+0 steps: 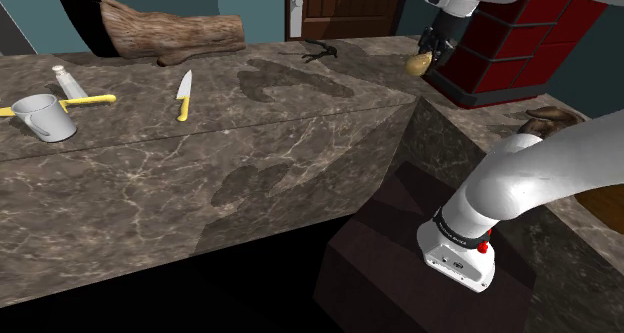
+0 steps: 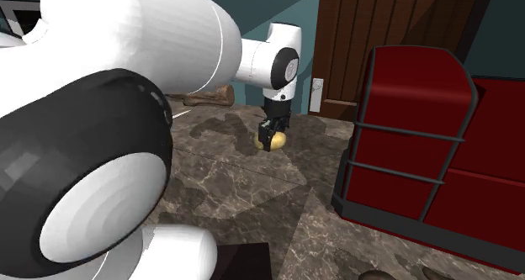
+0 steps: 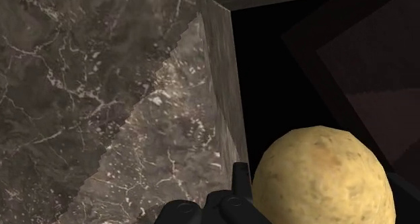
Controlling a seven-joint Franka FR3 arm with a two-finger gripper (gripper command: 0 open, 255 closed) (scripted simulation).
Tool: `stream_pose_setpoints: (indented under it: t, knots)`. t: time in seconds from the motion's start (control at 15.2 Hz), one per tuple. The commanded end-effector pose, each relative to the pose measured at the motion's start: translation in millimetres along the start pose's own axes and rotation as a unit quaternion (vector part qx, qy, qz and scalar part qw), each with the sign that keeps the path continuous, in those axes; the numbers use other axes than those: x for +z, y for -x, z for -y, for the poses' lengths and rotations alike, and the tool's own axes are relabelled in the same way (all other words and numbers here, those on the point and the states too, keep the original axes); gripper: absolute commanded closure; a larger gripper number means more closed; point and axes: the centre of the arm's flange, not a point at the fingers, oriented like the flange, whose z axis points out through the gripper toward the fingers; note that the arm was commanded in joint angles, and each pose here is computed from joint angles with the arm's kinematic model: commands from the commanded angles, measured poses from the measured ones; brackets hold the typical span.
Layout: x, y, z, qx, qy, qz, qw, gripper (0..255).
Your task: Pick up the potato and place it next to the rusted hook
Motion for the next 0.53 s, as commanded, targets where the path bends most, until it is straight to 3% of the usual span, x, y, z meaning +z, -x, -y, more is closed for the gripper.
stream_pose_setpoints:
  t: [0.0,0.46]
  knots:
    - [-2,18,21,-0.001,0.0,0.0,1.0,255]
    - [-13,83,86,-0.001,0.0,0.0,1.0,255]
